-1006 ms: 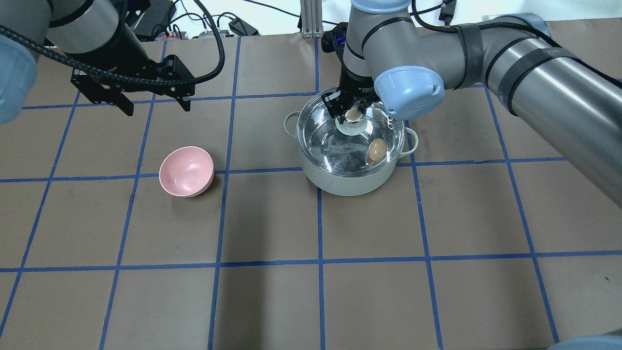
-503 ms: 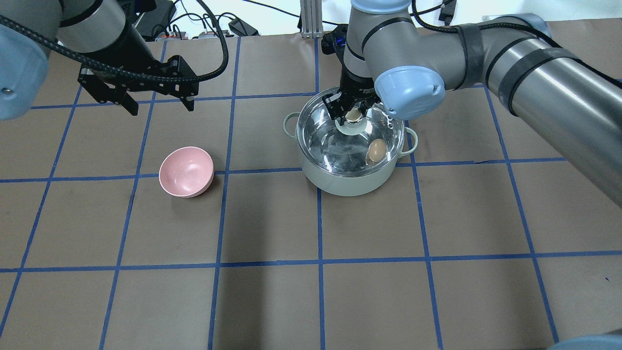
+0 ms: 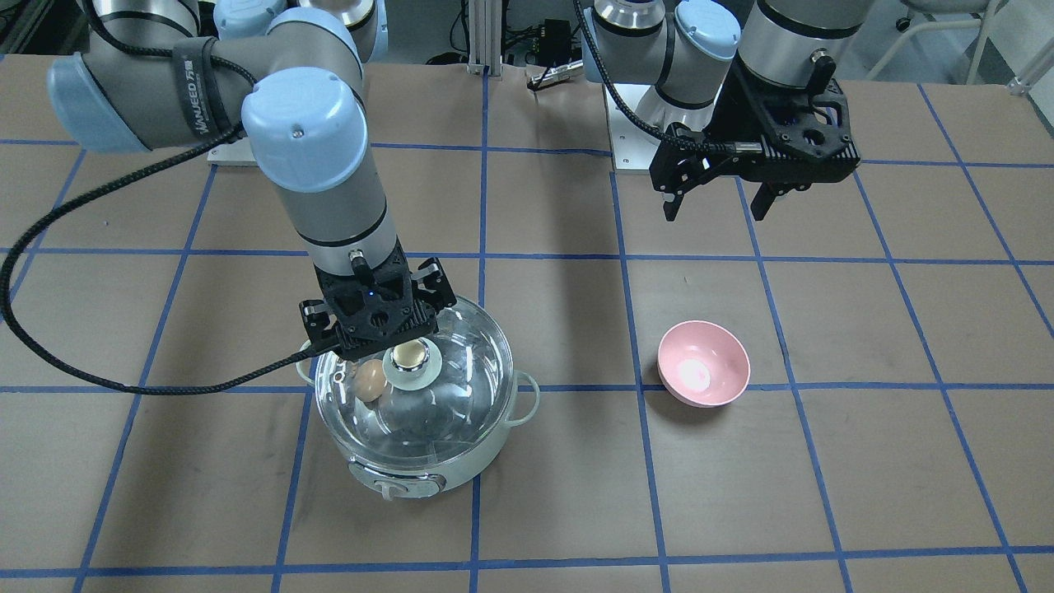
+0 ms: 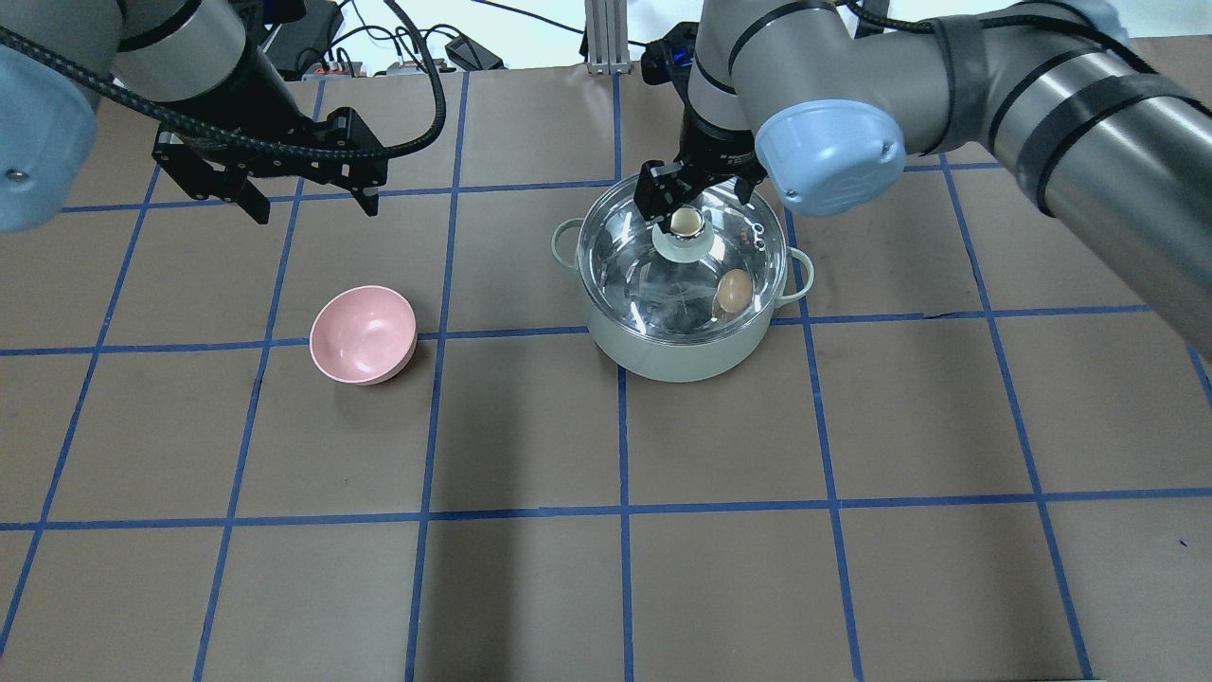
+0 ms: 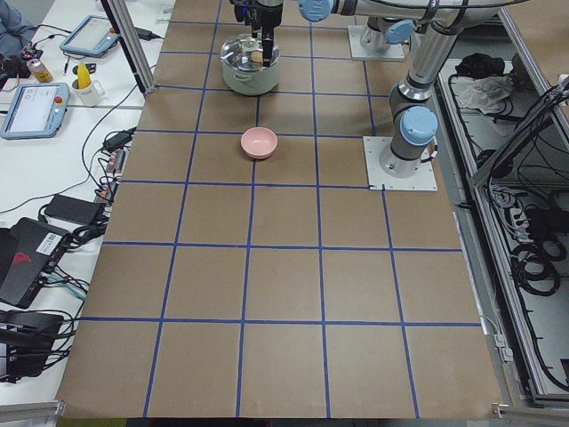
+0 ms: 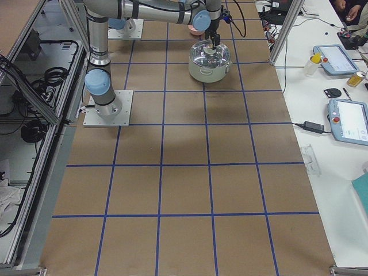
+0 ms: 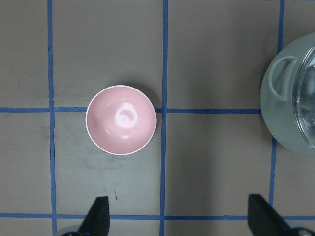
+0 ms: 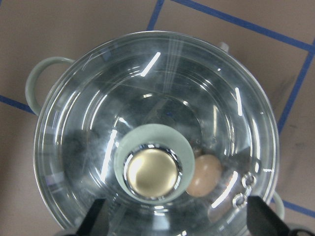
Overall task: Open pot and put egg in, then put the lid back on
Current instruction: 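Open the right gripper and raise it away from the lid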
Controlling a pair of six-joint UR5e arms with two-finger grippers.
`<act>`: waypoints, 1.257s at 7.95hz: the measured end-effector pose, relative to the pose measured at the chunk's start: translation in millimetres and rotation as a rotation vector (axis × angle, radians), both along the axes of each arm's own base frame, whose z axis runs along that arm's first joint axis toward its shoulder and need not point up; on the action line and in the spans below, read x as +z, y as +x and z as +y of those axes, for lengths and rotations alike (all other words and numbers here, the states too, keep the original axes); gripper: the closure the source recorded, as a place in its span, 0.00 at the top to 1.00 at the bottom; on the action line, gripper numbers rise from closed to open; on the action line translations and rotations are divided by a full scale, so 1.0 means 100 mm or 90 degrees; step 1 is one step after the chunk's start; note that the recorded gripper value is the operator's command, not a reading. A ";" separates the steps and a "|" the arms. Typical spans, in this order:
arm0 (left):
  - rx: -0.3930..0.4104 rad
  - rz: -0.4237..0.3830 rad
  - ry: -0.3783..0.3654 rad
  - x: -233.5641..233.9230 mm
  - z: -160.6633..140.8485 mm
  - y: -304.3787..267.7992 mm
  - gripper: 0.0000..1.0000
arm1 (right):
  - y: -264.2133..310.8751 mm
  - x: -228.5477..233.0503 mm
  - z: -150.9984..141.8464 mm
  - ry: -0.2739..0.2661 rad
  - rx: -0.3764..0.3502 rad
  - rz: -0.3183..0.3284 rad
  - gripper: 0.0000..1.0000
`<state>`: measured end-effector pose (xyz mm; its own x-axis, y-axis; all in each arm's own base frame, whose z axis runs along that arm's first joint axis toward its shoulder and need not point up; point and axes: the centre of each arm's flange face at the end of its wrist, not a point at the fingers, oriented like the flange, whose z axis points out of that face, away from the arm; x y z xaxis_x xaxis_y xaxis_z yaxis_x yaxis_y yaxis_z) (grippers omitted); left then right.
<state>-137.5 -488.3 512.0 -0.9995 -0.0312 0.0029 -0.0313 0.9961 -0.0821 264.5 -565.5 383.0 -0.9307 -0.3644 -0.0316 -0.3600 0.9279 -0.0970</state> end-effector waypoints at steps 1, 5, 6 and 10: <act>0.000 0.001 -0.001 0.01 0.00 0.00 1.00 | -0.18 0.16 0.06 0.008 -0.017 0.009 1.00; 0.001 0.002 -0.011 0.09 0.07 0.00 1.00 | -1.31 0.76 0.37 0.072 -0.136 0.057 1.00; 0.002 0.002 -0.011 0.10 0.07 0.00 1.00 | -1.47 0.81 0.42 0.085 -0.154 0.074 1.00; 0.002 0.002 -0.012 0.11 0.09 0.00 1.00 | -1.59 0.98 0.54 0.066 -0.166 0.085 1.00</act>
<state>-137.7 -479.7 522.7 -0.9994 -0.0345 0.0059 -0.0349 0.9943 -0.1009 105.3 -512.0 481.1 -0.9908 -0.1140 0.0723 -0.1118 0.9931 0.0344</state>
